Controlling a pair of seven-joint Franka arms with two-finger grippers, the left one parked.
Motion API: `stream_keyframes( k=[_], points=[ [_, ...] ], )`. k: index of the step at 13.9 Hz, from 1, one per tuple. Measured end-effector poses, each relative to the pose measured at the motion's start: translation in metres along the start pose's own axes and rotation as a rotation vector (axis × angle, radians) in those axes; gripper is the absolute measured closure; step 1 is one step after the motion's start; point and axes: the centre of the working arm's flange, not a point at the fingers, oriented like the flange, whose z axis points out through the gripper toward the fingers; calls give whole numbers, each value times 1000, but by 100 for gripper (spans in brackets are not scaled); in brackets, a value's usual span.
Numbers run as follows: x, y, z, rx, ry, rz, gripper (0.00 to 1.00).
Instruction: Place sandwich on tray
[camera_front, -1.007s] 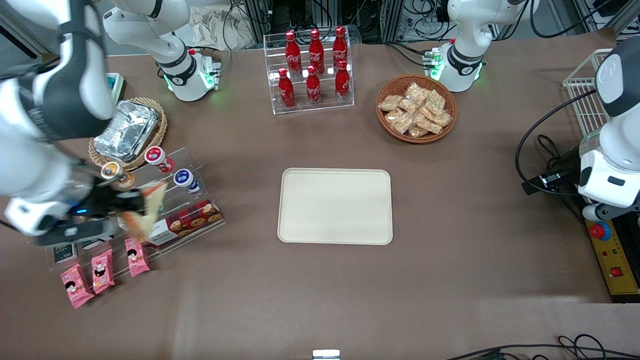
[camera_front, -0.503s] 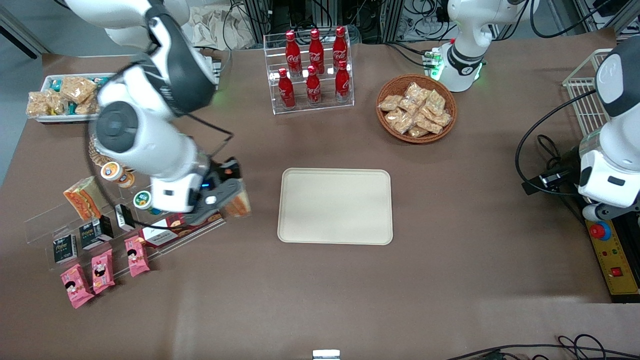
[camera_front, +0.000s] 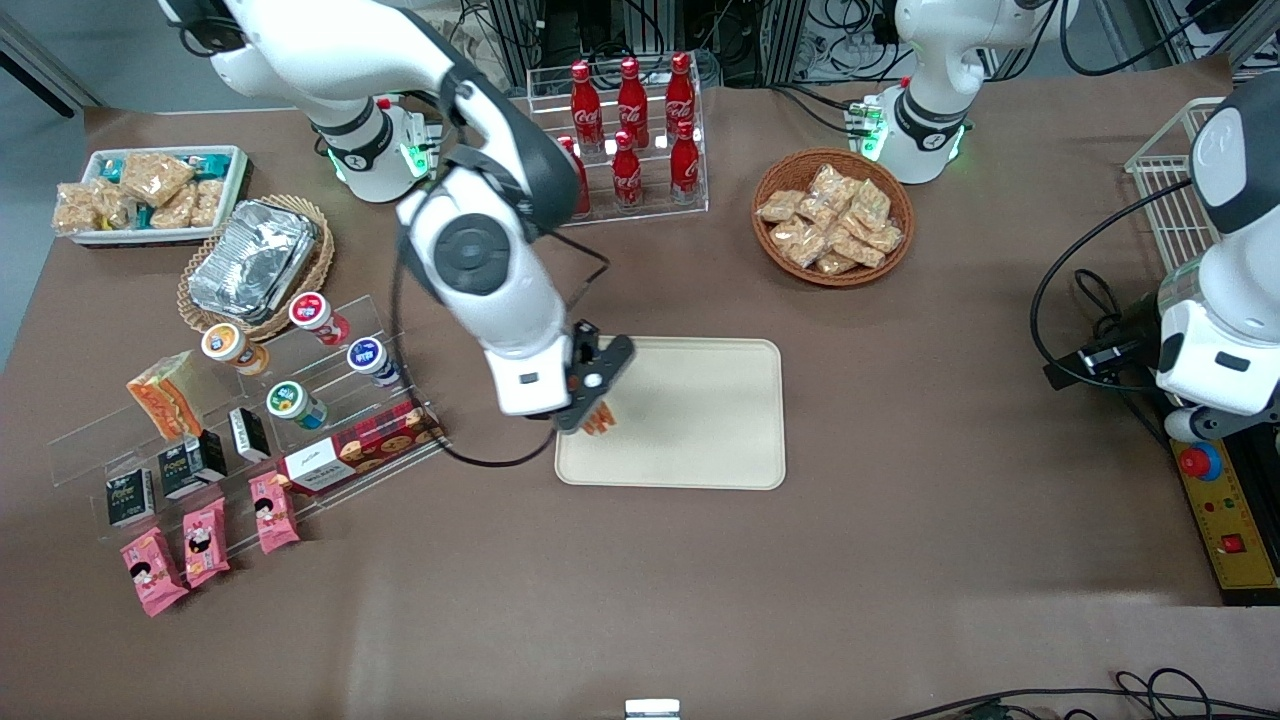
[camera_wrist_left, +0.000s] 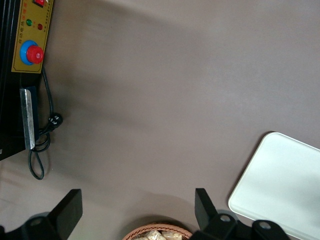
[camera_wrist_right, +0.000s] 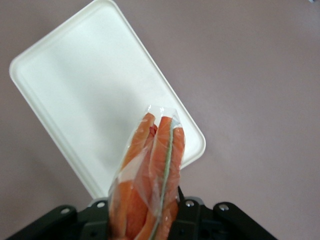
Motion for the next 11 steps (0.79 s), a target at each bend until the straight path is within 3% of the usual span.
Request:
stream_keyframes(
  k=[2,9,11],
  points=[
    [13,-21,31,-38,-8,-101,62],
    [29,-36,109,-59,6,-409,62],
    [32,-38,130,-104,8,-460,62]
  ],
)
